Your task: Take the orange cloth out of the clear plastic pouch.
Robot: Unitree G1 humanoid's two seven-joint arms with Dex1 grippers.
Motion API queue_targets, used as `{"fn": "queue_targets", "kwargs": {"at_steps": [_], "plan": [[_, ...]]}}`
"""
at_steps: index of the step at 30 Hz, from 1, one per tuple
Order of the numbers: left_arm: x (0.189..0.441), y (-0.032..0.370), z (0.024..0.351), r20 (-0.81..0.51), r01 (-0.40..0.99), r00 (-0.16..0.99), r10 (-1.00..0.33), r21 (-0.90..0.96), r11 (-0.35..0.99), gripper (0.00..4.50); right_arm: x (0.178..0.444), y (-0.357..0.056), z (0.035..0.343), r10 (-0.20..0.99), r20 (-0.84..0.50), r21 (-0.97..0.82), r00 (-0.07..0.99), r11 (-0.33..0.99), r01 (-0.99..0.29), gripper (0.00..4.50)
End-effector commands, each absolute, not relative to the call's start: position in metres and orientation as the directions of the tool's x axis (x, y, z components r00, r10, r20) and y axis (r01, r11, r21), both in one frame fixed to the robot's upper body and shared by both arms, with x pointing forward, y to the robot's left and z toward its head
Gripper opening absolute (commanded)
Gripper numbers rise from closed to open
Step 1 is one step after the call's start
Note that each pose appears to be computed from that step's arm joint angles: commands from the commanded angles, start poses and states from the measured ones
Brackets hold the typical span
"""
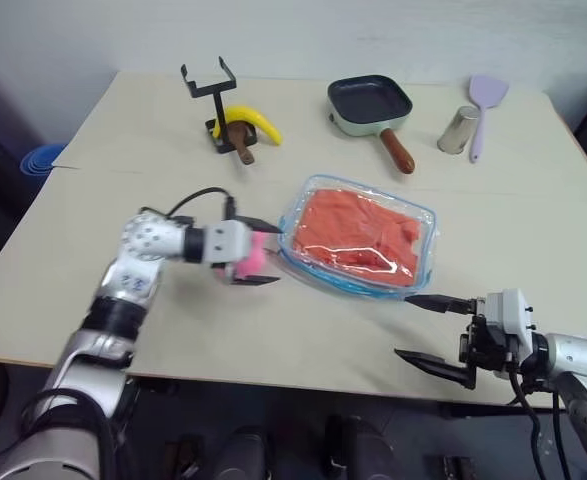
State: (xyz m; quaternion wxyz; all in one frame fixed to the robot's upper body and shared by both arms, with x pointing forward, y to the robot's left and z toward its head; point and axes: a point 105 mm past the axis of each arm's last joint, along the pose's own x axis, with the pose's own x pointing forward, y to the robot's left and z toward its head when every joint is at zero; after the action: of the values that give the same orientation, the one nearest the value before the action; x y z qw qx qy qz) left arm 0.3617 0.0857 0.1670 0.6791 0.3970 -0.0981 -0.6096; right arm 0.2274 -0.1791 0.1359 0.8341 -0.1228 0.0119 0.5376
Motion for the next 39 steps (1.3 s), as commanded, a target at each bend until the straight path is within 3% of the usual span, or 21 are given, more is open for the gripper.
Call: {"fn": "queue_targets", "kwargs": {"at_steps": [1,6,12,17,22,27,31,36,39], "plan": [[0.373,0.082,0.166,-0.374,0.72,0.259,-0.891,0.69,-0.08,4.27,0.226,-0.175,0.142,0.889,-0.131,-0.224,0.439,0.405,-0.886,4.5],[0.378,0.065,0.164,-0.387,0.684,0.242,-0.89,0.718,-0.127,3.09,0.226,-0.177,0.141,0.871,-0.126,-0.235,0.475,0.439,-0.867,4.5],[0.38,0.061,0.165,-0.349,0.703,0.236,-0.907,0.706,-0.088,1.21,0.223,-0.178,0.138,0.864,-0.123,-0.227,0.489,0.455,-0.861,4.5],[0.382,0.061,0.17,-0.269,0.777,0.229,-0.936,0.629,0.009,0.02,0.221,-0.178,0.137,0.865,-0.127,-0.218,0.486,0.454,-0.864,4.5],[0.387,0.058,0.189,-0.096,0.87,0.247,-0.964,0.461,0.177,0.02,0.215,-0.17,0.136,0.888,-0.135,-0.161,0.439,0.417,-0.894,4.5],[0.383,0.055,0.206,0.032,0.933,0.258,-0.966,0.251,0.257,0.02,0.212,-0.146,0.137,0.914,-0.17,-0.093,0.367,0.356,-0.93,4.5],[0.368,0.053,0.201,0.013,0.958,0.248,-0.969,0.147,0.247,0.02,0.239,-0.128,0.136,0.875,-0.164,-0.153,0.456,0.434,-0.888,4.5],[0.35,0.068,0.169,-0.234,0.876,0.237,-0.943,0.47,0.104,0.02,0.251,-0.112,0.145,0.881,-0.098,-0.186,0.463,0.441,-0.878,4.5],[0.355,0.079,0.172,-0.231,0.823,0.266,-0.936,0.56,0.095,0.58,0.242,-0.119,0.16,0.898,0.007,-0.232,0.441,0.43,-0.873,4.5]]}}
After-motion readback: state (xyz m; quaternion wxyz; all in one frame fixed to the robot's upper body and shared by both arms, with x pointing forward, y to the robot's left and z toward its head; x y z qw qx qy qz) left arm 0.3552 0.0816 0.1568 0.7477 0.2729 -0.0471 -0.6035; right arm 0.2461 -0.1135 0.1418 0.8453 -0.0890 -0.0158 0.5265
